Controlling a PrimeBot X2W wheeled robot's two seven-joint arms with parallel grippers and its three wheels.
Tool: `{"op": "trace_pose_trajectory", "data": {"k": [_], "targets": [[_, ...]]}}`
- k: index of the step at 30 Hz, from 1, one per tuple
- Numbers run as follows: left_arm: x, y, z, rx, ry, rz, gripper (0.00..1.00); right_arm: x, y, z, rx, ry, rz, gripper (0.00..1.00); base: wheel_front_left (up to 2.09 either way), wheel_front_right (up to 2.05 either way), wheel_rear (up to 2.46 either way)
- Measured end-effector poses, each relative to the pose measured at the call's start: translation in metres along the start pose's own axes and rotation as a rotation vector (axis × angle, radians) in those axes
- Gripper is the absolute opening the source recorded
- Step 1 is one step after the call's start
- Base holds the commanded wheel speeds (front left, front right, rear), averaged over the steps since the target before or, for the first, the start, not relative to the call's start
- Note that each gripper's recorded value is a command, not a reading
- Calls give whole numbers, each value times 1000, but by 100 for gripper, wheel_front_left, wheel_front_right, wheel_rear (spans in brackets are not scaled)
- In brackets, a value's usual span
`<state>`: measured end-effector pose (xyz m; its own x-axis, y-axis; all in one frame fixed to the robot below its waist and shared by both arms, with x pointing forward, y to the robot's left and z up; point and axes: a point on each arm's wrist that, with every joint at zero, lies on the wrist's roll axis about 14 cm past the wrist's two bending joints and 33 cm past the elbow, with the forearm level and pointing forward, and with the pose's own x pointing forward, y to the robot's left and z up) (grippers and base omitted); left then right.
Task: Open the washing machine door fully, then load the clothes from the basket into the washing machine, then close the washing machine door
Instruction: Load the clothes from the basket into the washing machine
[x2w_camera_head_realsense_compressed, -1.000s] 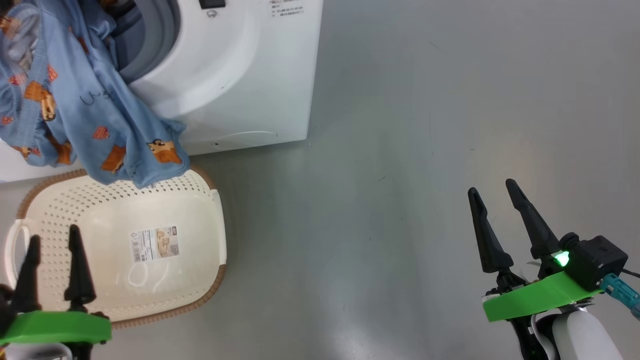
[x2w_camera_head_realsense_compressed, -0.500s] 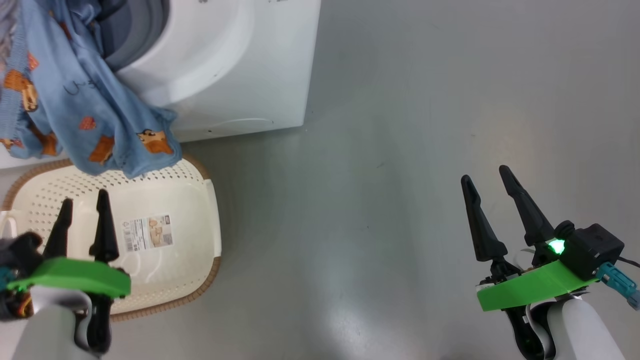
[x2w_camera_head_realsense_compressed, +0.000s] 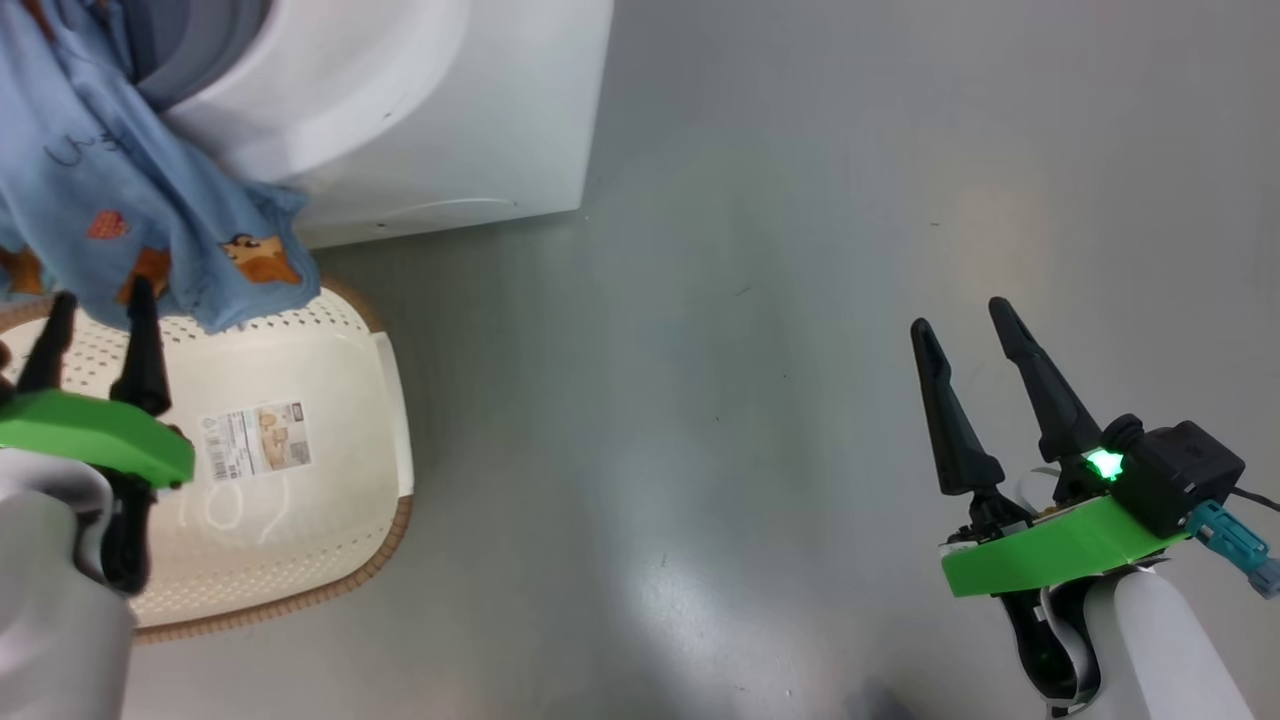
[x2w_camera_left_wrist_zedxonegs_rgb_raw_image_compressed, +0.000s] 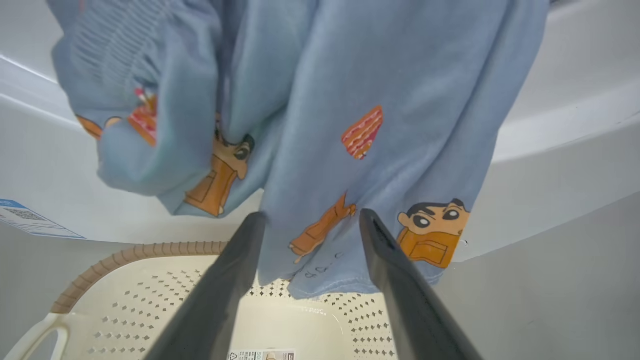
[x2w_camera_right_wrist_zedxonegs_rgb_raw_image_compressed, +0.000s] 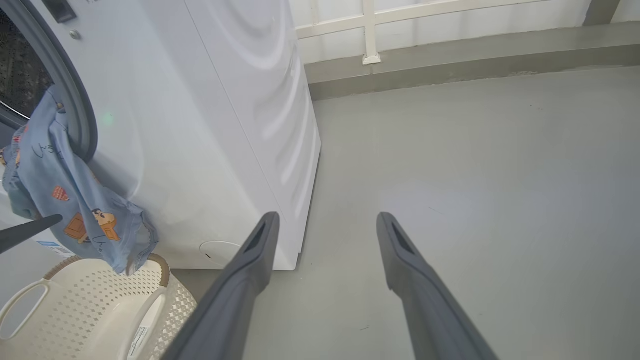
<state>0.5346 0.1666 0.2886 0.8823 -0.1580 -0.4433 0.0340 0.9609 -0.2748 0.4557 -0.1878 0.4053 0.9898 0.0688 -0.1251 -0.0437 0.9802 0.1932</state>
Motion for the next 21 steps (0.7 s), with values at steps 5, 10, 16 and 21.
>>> {"op": "trace_pose_trajectory", "data": {"k": [5, 10, 16, 21], "targets": [[10, 2, 1, 14, 14, -4, 100, -2, -1, -3, 2, 9, -7, 100, 0, 0, 0], [20, -7, 8, 26, 7, -34, 100, -3, -2, -5, 2, 16, -10, 100, 0, 0, 0], [25, -14, 16, 11, -3, -54, 100, -4, -2, -3, 0, 12, -10, 100, 0, 0, 0], [26, -12, 25, -7, -19, -50, 0, -6, -2, 1, -3, 4, -11, 100, 0, 0, 0]]}}
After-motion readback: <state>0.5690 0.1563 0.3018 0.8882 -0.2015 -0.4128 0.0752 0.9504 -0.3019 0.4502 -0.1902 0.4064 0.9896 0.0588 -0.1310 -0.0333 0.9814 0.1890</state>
